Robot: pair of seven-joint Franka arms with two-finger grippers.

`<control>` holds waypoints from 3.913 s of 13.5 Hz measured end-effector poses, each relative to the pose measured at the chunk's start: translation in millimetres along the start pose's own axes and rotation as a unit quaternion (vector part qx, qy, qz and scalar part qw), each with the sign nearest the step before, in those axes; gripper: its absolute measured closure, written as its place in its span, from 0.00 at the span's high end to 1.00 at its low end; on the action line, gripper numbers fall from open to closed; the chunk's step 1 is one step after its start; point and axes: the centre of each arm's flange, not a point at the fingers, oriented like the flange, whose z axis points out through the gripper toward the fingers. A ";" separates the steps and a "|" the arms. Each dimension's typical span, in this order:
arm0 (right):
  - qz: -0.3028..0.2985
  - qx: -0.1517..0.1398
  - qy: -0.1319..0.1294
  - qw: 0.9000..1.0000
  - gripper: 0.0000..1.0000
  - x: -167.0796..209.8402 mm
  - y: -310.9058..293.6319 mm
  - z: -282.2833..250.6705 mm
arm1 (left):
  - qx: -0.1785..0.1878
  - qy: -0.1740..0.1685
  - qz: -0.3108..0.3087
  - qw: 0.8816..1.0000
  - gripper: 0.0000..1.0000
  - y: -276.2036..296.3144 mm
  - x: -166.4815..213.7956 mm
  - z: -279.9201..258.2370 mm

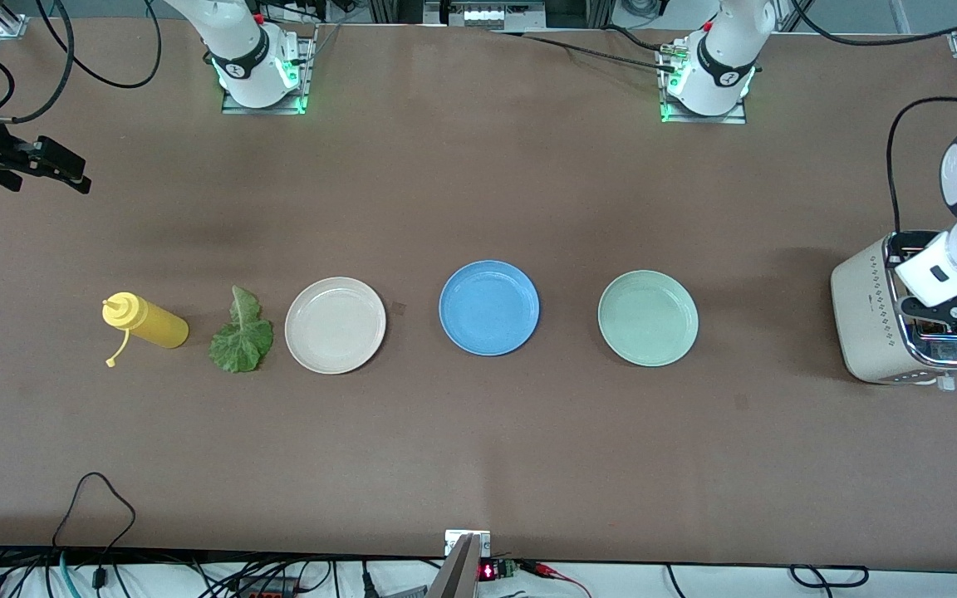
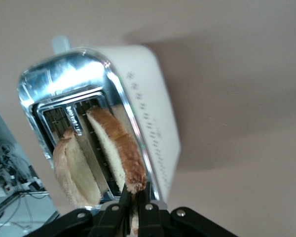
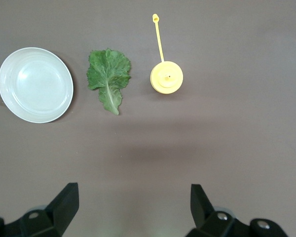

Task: Make sandwich in blue plate with both arms
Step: 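Lift the bread slice with the left gripper and place it on the blue plate, then retract the left gripper while the right gripper reaches the lettuce leaf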

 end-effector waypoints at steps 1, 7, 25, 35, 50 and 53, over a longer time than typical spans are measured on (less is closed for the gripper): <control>0.000 0.000 0.000 1.000 1.00 0.0 0.0 0.0 | 0.005 0.005 0.014 1.000 0.08 18.4 3.5 -35.8; 0.000 0.000 0.000 1.000 1.00 0.0 0.0 -0.3 | -0.106 0.070 0.075 0.989 0.08 144.1 20.3 -140.4; 0.003 0.000 0.000 1.000 1.00 -0.1 2.6 -0.3 | -0.558 0.057 0.038 0.827 0.06 467.9 148.7 -24.3; 0.004 -0.002 0.006 1.000 1.00 10.4 2.7 10.5 | -0.588 0.100 0.089 0.798 0.07 460.7 166.1 69.2; -0.030 -0.012 -0.051 0.998 1.00 79.1 -41.5 140.0 | -0.181 0.092 0.240 0.949 1.00 247.8 132.5 -20.8; -0.065 -0.020 -0.059 0.996 1.00 97.6 -92.4 198.0 | -0.082 0.071 0.238 0.965 1.00 203.6 106.2 -86.8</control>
